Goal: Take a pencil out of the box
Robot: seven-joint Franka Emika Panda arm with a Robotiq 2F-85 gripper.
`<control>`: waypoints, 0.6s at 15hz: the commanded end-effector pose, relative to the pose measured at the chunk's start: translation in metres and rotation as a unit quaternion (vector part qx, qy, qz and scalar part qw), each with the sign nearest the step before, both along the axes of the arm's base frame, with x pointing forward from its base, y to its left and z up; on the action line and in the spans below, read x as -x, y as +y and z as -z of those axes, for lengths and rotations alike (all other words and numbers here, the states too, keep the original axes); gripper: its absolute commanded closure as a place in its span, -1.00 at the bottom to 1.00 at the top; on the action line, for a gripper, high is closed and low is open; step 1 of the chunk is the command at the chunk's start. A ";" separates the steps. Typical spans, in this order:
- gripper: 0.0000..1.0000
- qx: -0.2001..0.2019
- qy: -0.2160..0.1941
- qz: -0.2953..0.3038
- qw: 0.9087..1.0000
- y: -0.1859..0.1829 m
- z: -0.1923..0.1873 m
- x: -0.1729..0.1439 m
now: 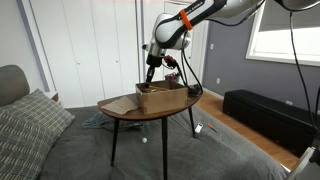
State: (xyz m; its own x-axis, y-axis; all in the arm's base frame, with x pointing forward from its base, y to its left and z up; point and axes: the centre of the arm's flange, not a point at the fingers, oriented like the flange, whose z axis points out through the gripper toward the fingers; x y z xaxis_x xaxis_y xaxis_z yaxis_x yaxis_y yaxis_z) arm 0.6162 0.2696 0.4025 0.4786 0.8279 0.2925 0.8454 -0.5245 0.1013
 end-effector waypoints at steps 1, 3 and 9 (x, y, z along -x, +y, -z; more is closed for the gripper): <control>0.96 -0.015 -0.022 0.007 1.000 -0.016 -0.043 0.010; 0.96 -0.017 -0.037 0.013 0.999 -0.022 -0.063 0.012; 0.96 -0.002 -0.047 0.050 0.998 -0.047 -0.106 0.016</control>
